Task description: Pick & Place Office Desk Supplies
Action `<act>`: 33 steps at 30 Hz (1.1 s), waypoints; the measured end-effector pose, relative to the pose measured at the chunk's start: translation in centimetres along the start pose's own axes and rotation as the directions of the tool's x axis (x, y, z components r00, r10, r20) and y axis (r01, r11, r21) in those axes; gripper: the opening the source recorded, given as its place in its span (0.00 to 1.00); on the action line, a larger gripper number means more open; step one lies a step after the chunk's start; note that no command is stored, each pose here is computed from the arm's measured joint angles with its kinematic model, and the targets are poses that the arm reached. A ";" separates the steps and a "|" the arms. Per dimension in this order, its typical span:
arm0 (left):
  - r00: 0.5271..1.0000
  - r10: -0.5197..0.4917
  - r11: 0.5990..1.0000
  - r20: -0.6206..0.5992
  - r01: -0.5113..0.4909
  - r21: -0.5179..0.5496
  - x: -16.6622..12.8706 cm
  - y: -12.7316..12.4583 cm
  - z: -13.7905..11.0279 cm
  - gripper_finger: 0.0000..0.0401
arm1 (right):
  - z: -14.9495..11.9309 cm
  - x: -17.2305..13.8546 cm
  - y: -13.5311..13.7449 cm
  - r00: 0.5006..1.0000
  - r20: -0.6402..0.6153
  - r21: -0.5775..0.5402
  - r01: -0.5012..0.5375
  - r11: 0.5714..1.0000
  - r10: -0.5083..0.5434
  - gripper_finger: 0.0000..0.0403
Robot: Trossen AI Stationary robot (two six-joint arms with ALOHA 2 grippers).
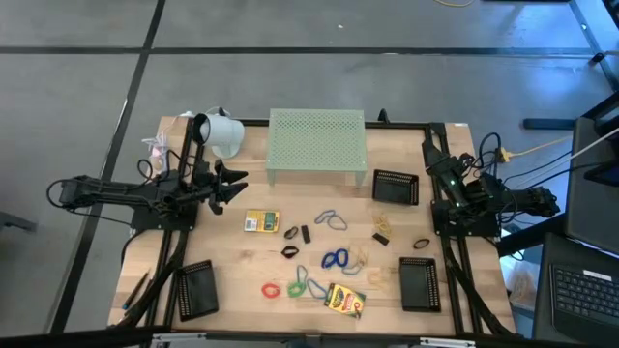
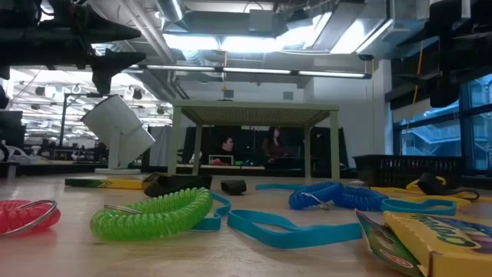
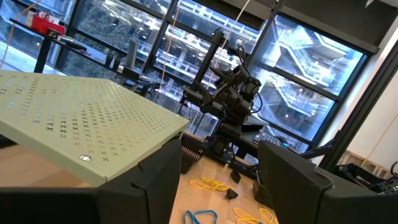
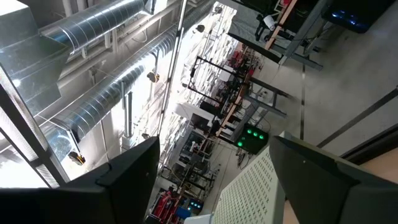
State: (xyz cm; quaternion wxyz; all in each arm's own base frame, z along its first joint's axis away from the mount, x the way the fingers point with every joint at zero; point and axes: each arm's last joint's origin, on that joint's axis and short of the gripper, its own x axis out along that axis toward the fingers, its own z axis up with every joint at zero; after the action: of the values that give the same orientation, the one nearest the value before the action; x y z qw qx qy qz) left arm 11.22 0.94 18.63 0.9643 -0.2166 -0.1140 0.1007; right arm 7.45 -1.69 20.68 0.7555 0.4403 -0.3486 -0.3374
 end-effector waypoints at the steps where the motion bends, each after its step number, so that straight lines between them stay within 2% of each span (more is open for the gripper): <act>1: 1.000 0.000 1.000 0.000 0.000 0.000 0.0 0.0 0.0 0.52 | 0.0 0.0 0.0 1.000 0.000 0.000 0.000 1.000 0.000 0.76; 7: 1.000 0.000 1.000 0.000 0.000 0.000 0.0 0.0 0.0 0.52 | 0.0 0.0 0.0 1.000 -0.001 -0.006 0.000 1.000 0.000 0.76; 9: 1.000 0.000 1.000 0.001 0.000 0.000 0.0 0.0 0.0 0.52 | -0.1 0.0 -0.1 1.000 -0.006 -0.072 0.006 0.997 -0.006 0.76; 11: 1.000 0.002 1.000 0.002 -0.002 0.000 0.0 0.0 0.0 0.52 | -0.2 0.0 -0.2 1.000 -0.011 -0.190 0.009 0.982 -0.011 0.76; 13: 1.000 0.016 1.000 0.008 -0.016 0.006 0.0 0.0 0.0 0.52 | -0.4 0.0 -0.4 1.000 -0.021 -0.354 0.013 0.935 -0.022 0.76; 16: 0.999 0.031 0.999 0.015 -0.032 0.040 0.0 0.1 0.1 0.52 | -0.6 0.0 -0.6 0.999 -0.036 -0.570 0.010 0.822 -0.038 0.76; 18: 0.998 0.050 0.997 0.023 -0.052 0.062 0.0 0.1 0.1 0.52 | -0.7 0.0 -0.7 0.998 -0.040 -0.646 0.006 0.763 -0.042 0.76; 20: 0.997 0.074 0.993 0.034 -0.077 0.087 0.0 0.2 0.1 0.52 | -0.7 0.0 -0.7 0.998 -0.040 -0.678 0.003 0.735 -0.042 0.76; 24: 0.985 0.157 0.978 0.072 -0.165 0.124 0.0 0.5 0.2 0.52 | -0.7 0.0 -0.7 0.998 -0.039 -0.685 0.003 0.729 -0.041 0.76; 29: 0.946 0.296 0.944 0.135 -0.311 0.112 -0.2 0.9 0.4 0.52 | -0.7 0.0 -0.7 0.998 -0.039 -0.685 0.003 0.729 -0.041 0.76; 33: 0.909 0.379 0.909 0.172 -0.401 0.111 -0.3 1.1 0.5 0.52 | -0.7 0.0 -0.7 0.998 -0.039 -0.644 0.006 0.765 -0.041 0.76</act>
State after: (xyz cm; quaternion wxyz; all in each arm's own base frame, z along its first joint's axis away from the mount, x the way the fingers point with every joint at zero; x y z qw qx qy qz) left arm 10.67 2.05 18.55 0.9267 -0.1569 -0.1313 0.3152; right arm 7.84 -1.65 19.82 0.8650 0.1678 -0.1872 -0.4343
